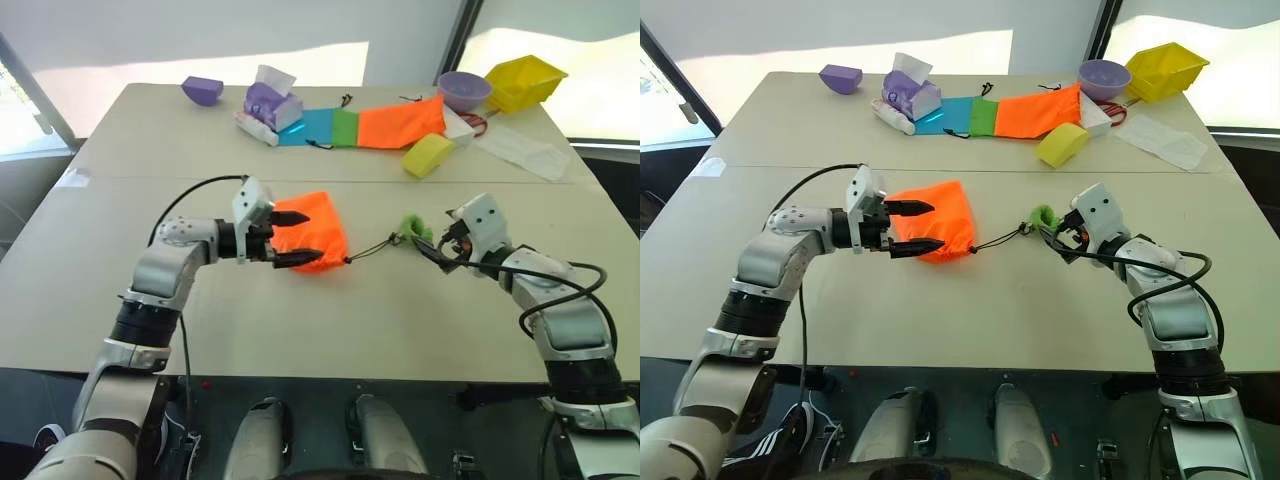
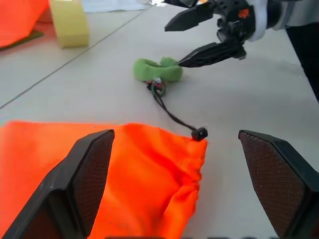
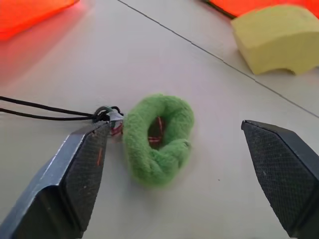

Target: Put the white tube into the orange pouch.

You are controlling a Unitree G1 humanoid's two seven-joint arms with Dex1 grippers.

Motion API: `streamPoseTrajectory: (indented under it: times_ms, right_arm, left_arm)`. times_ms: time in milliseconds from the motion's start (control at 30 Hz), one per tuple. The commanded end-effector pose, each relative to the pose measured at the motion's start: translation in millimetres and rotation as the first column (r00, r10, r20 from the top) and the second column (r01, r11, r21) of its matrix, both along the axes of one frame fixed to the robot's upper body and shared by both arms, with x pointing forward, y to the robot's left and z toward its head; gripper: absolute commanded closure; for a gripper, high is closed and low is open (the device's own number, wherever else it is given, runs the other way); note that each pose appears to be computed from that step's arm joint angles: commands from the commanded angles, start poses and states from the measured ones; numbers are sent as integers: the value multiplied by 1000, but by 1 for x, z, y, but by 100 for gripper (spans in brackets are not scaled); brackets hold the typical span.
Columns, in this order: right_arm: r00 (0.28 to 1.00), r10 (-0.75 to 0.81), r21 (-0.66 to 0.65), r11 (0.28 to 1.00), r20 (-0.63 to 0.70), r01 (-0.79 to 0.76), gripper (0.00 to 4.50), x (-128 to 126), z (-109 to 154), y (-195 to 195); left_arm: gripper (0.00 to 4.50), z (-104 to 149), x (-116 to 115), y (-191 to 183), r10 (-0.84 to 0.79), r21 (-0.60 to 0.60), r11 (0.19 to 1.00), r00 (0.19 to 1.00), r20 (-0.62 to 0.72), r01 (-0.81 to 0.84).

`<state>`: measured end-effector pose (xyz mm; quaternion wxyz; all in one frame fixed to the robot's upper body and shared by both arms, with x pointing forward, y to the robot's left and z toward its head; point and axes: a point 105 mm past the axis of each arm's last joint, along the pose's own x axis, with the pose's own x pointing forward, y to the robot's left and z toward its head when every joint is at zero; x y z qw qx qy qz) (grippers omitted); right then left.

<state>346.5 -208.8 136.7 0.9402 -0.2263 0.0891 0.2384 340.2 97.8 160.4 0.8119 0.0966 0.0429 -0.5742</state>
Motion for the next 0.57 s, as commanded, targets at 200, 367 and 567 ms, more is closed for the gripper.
streamPoseTrajectory:
  times_ms: [200,367,567]
  right_arm:
    - [924,377,175,907,62,-382,5,-53,33,33]
    - [904,426,164,891,24,-424,5,-70,16,37]
    - [906,424,115,900,0,-421,5,-65,5,33]
  left_arm:
    - [17,27,1,79,363,-215,913,931,39,-347]
    - [17,7,-15,129,544,-179,827,839,10,-533]
    - [17,-16,-22,160,662,-158,735,748,-43,-660]
